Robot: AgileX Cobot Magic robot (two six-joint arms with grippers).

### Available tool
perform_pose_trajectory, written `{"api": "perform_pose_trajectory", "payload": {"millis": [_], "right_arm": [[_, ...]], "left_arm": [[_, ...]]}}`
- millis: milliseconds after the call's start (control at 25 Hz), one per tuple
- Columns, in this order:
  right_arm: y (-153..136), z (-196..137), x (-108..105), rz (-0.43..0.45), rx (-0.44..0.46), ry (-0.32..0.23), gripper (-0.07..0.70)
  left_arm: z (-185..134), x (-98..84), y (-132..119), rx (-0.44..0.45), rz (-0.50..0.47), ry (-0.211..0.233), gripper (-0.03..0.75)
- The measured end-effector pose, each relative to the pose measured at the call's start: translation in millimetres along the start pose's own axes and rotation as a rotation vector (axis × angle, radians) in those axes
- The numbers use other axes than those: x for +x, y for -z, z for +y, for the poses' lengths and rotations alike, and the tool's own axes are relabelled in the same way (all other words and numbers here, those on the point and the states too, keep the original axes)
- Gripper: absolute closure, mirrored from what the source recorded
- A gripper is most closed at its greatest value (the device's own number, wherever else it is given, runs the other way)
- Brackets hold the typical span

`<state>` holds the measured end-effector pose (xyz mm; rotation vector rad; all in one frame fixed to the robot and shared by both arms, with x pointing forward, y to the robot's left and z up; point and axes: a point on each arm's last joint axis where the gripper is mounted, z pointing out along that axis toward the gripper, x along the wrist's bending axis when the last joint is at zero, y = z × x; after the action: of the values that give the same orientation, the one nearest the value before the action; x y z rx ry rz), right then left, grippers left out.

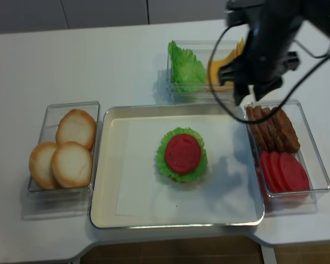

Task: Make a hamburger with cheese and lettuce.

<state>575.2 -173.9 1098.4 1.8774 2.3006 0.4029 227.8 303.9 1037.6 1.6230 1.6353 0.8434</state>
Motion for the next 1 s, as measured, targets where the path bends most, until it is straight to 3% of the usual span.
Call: {"api": "perform_pose_trajectory", "payload": {"millis": [280, 480, 600, 840, 1000], "right_arm": [[55.5, -11.1, -67.1, -0.052, -0.137, -0.156, 0.271], [88.4, -27.2, -101.4, -0.09, -0.213, -0.261, 0.27], [96.3, -36.6, -107.3, -0.099, -0.227, -0.286, 0.269], [73.8, -75.8, -104.3, -0.108, -0.111, -0.299, 0.269], [82.5, -112.6, -95.0, -0.094, -0.123, -0.31, 0.269]], "left_arm": [[0.0, 0.0, 0.0, 0.0, 0.0, 0.0, 0.249], [0.0, 0.0, 0.0, 0.0, 0.0, 0.0, 0.249], [0.0, 0.0, 0.0, 0.0, 0.0, 0.0, 0.249], [0.0, 0.0, 0.0, 0.0, 0.0, 0.0, 0.249], [0.0, 0.0, 0.0, 0.0, 0.0, 0.0, 0.249]]}}
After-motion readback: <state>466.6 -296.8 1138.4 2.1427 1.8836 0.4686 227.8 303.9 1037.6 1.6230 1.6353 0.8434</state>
